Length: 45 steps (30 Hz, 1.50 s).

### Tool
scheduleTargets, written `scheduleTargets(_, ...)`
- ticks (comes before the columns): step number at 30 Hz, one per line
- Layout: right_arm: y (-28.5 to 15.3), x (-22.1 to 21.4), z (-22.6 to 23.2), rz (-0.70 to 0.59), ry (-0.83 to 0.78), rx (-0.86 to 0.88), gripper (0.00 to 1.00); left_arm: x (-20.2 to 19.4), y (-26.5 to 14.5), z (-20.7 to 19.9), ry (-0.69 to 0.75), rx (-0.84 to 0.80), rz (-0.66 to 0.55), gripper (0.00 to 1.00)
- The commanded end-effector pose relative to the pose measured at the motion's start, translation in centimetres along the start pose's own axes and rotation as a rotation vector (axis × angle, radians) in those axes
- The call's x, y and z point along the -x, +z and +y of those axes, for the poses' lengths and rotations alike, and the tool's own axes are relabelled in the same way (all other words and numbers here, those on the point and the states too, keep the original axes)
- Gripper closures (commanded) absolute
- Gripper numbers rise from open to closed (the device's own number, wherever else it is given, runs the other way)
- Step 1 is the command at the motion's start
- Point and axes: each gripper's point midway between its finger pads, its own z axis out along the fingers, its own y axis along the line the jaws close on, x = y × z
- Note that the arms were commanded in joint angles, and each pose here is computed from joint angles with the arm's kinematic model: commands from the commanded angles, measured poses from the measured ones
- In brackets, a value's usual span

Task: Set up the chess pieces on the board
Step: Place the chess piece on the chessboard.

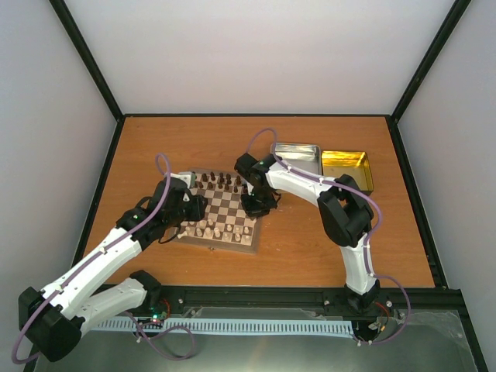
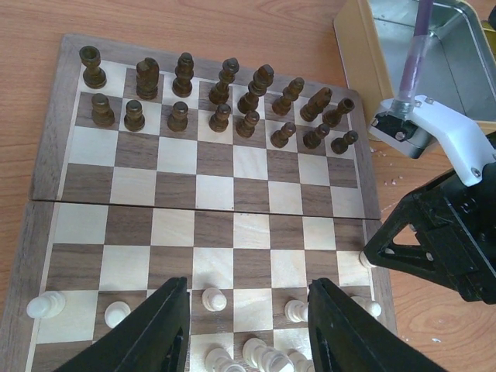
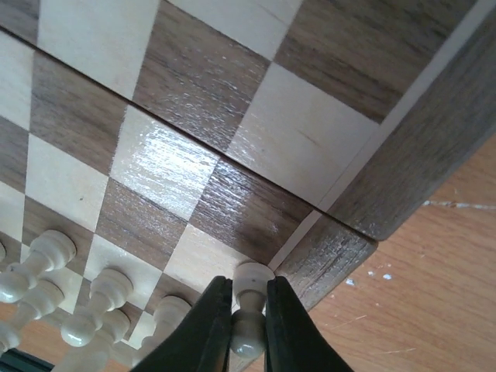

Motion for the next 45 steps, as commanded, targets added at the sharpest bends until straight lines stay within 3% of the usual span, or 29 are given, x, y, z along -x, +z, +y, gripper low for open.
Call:
scheduleTargets(1, -0.8, 0.8, 0.2, -0.062, 0.003, -0.007, 0.92, 1.1, -0.8, 0.0, -0.002, 0.002, -0.042, 0.57)
scheduleTargets(8, -3.9, 2.4, 1.7, -0.184, -0.041, -0.062, 0.97, 2.3, -2.6, 1.1, -0.038, 0.056, -0.108, 0.56)
scheduleTargets(15, -4.6, 3.8, 7.0, -0.261, -0.158, -0.086, 0.95, 4.2, -6.7, 3.1, -0.101, 0.127, -0.263, 0.53)
scheduleTargets(21, -2.8, 3.8, 10.0, -0.223, -0.241, -0.092, 0.94, 4.3, -8.6, 4.0, -0.125, 0.135, -0.332, 0.51)
scheduleTargets(45, 1.6, 1.0, 11.7, -0.05, -0.287, -0.007, 0.9, 3.9, -8.1, 4.3, -0.134, 0.141, -0.327, 0.5)
